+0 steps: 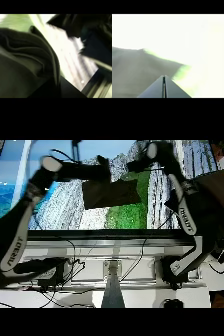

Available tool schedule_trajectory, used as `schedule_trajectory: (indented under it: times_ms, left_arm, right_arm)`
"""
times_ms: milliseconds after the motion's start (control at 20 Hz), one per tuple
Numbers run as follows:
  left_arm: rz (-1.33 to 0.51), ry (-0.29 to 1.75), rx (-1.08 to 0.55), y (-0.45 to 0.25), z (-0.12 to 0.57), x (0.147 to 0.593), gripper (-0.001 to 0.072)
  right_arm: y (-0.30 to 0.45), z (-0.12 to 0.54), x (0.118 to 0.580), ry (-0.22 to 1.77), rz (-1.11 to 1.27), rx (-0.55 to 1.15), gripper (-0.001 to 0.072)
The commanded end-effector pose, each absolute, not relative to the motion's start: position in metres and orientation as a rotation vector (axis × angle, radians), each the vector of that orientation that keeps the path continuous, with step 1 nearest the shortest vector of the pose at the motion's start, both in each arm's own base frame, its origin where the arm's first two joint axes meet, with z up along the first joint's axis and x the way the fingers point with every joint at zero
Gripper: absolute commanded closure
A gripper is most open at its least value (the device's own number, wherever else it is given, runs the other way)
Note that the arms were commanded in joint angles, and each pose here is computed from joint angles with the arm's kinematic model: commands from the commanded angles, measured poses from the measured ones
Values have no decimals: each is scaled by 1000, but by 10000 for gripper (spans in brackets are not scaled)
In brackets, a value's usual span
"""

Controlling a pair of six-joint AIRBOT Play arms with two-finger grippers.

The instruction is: Fold the clothes and pants, and hang the long-sleeved shirts on hangers.

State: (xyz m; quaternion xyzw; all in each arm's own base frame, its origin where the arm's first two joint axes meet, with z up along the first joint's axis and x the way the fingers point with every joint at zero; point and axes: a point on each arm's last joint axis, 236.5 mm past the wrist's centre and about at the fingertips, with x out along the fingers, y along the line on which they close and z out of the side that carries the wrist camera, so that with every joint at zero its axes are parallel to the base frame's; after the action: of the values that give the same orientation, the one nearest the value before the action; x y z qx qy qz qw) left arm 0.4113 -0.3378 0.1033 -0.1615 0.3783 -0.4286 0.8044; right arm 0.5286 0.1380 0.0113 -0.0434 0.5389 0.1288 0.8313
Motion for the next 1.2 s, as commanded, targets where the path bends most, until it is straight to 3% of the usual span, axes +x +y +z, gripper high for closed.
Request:
schedule_trajectory:
  times_ms: [0, 50, 100, 150, 200, 250, 600, 750, 950, 1000, 1100, 1150]
  left_arm:
    - [-839, 691, -336, -419, 67, 414, 638]
    - [-821, 661, -305, -432, 58, 413, 271]
    - [-804, 643, -292, -438, 52, 413, 4]
    - [-801, 634, -274, -439, 49, 413, -8]
    - [-801, 628, -255, -437, 49, 415, -7]
    - [-795, 616, -233, -431, 50, 420, -7]
    - [-754, 643, -172, -348, 68, 459, -6]
    - [-722, 686, -151, -308, 62, 472, -6]
    - [-689, 830, 51, -230, 34, 468, 3]
    - [-674, 864, 90, -210, 31, 464, 3]
    - [-632, 903, 166, -170, 36, 459, 3]
    - [-605, 911, 205, -151, 42, 456, 3]
  right_arm:
    - [10, 9, 504, 1307, 68, 31, 691]
    - [-9, 4, 494, 1347, 44, 75, 691]
    - [-25, -2, 485, 1383, 23, 117, 673]
    - [-36, -10, 478, 1408, 11, 160, 519]
    - [-39, -19, 471, 1429, 35, 191, 263]
    - [-35, -29, 464, 1446, 90, 218, 157]
    - [98, -91, 433, 1458, 532, 605, 155]
    - [149, -109, 438, 1446, 573, 579, 153]
    - [210, -119, 432, 1436, 599, 476, 166]
    - [222, -119, 429, 1433, 617, 450, 242]
    - [237, -119, 422, 1437, 647, 422, 591]
    - [239, -116, 422, 1432, 652, 414, 690]
